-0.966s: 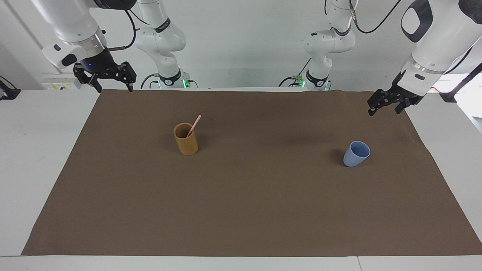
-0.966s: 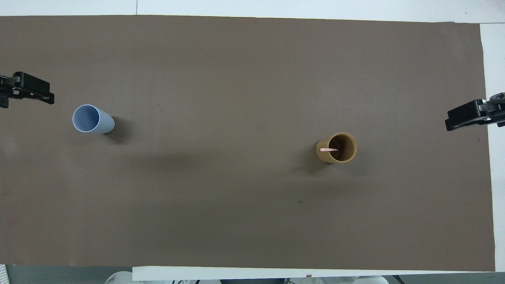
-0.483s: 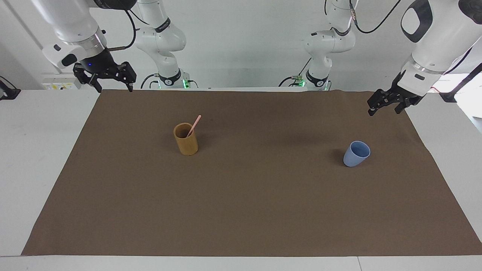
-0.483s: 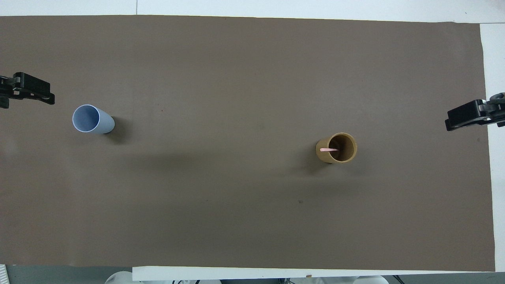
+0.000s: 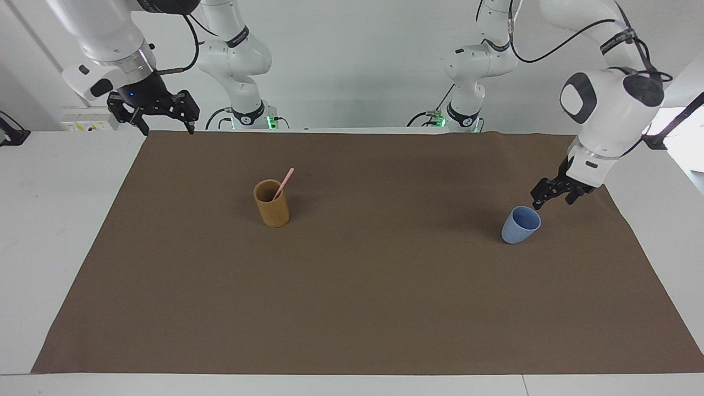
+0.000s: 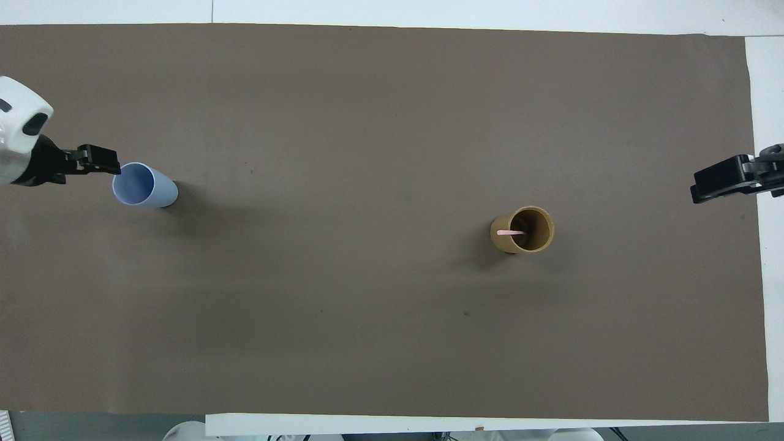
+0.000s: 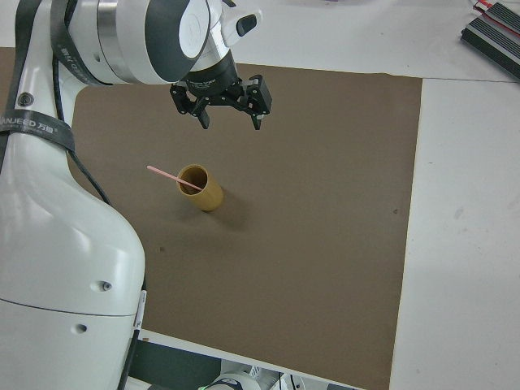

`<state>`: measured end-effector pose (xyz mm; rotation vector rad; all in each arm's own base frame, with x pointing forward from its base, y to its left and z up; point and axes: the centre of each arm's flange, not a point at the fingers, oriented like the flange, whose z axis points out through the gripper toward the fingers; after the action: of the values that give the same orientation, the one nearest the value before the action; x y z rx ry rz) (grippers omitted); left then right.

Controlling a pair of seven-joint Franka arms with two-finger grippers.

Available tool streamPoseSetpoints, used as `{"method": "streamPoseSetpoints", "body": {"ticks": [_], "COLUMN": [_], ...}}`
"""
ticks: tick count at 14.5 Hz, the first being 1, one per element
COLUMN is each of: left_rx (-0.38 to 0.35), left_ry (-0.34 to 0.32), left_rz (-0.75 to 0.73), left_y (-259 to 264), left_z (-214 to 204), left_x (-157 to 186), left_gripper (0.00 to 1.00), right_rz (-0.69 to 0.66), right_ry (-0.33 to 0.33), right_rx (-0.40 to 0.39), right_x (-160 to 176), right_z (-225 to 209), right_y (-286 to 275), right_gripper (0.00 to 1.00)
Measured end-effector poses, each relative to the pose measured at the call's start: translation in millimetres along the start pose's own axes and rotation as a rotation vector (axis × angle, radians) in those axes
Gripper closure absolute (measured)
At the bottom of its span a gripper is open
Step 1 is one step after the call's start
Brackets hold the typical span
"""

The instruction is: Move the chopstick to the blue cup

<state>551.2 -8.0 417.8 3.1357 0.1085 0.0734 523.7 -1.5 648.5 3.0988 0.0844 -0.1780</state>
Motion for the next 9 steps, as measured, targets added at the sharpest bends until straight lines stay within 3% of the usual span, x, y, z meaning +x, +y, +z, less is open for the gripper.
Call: {"method": "streamPoseSetpoints", "body": {"ticks": [4,5,9], "left_rx": [-0.003,-0.004,-0.004], "left_ry": [0.001,-0.005,-0.014], "left_rz": [-0.009,-0.035,-0.108], "left_y": [0.1,-0.1,0.0], "left_z": [21.8,26.5,35.7], "left_x": [1.5,2.2,3.7], "left_gripper": [0.04,0.1,0.62], "right_rz": [-0.003,-0.005,-0.017], "right_ry": [-0.009,-0.016,-0.039], "right_rx": [0.0,0.0,0.002], "right_x": [0.1,-0.4,-6.8], "right_z": [3.4,5.8,15.3], "right_y": [-1.8,-2.5,-9.9], "right_gripper": [0.0,0.0,0.0]}}
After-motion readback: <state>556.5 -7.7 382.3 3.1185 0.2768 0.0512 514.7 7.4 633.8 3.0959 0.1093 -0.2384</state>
